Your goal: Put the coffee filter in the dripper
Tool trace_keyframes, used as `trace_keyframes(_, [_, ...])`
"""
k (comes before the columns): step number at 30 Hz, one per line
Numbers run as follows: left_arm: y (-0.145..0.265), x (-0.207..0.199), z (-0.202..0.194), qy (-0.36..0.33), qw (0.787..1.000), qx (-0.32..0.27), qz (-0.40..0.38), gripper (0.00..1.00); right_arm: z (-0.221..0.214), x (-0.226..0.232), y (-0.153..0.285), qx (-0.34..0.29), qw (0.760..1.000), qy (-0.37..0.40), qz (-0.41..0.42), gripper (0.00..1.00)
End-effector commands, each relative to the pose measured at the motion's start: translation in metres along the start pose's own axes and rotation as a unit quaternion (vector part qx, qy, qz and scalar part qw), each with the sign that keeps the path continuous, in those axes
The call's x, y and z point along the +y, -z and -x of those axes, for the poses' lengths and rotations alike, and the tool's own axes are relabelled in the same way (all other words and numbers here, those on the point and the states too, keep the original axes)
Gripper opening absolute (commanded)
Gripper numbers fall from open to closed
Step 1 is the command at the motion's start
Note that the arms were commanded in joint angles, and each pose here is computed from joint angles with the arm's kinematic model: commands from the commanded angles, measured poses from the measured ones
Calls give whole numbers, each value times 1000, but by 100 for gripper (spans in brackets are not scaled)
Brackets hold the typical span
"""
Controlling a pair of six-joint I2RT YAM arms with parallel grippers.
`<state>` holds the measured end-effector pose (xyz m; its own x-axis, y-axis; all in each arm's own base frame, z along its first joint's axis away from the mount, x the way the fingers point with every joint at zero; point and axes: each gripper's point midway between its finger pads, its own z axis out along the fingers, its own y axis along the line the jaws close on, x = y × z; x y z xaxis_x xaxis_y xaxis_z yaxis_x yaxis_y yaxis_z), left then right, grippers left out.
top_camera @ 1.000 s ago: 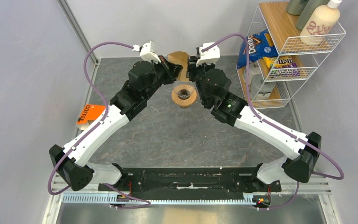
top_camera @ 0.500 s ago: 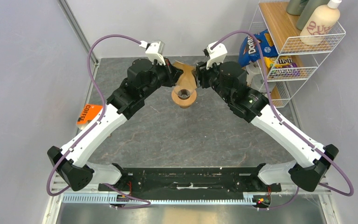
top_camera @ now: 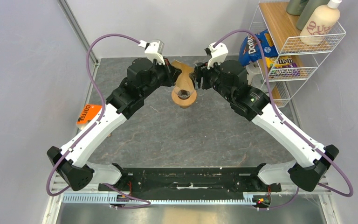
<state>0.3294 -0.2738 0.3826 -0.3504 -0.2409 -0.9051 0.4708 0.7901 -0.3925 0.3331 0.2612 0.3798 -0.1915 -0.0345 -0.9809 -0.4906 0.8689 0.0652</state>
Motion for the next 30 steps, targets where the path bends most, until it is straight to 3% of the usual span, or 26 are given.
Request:
trace_keyframes(1, [1, -8, 34, 71, 995, -67, 0, 2, 28, 4, -6, -65, 994, -91, -3, 71])
trace_keyframes(11, [-2, -2, 56, 174, 977, -124, 23, 2, 45, -1, -23, -105, 983, -145, -33, 73])
trace_keyframes(15, [-4, -2, 54, 223, 966, -126, 23, 2, 52, -6, -28, -126, 980, -148, -53, 69])
trace_keyframes(21, [-9, -5, 53, 251, 960, -121, 16, 2, 63, 1, -29, -148, 977, -151, -33, 39])
trace_keyframes(24, [-11, -3, 49, 237, 965, -115, 20, 4, 68, 1, -27, -155, 977, -141, -31, 15])
trace_keyframes(25, [-12, -4, 48, 225, 968, -111, 18, 7, 68, 1, -27, -156, 978, -136, -29, 4])
trace_keyframes(26, [-13, -6, 46, 209, 973, -102, 13, 15, 69, 1, -26, -156, 979, -130, -28, 0])
trace_keyframes(30, [-8, 1, 34, 104, 993, -55, 32, 44, 72, 1, -22, -151, 984, -90, -26, 0])
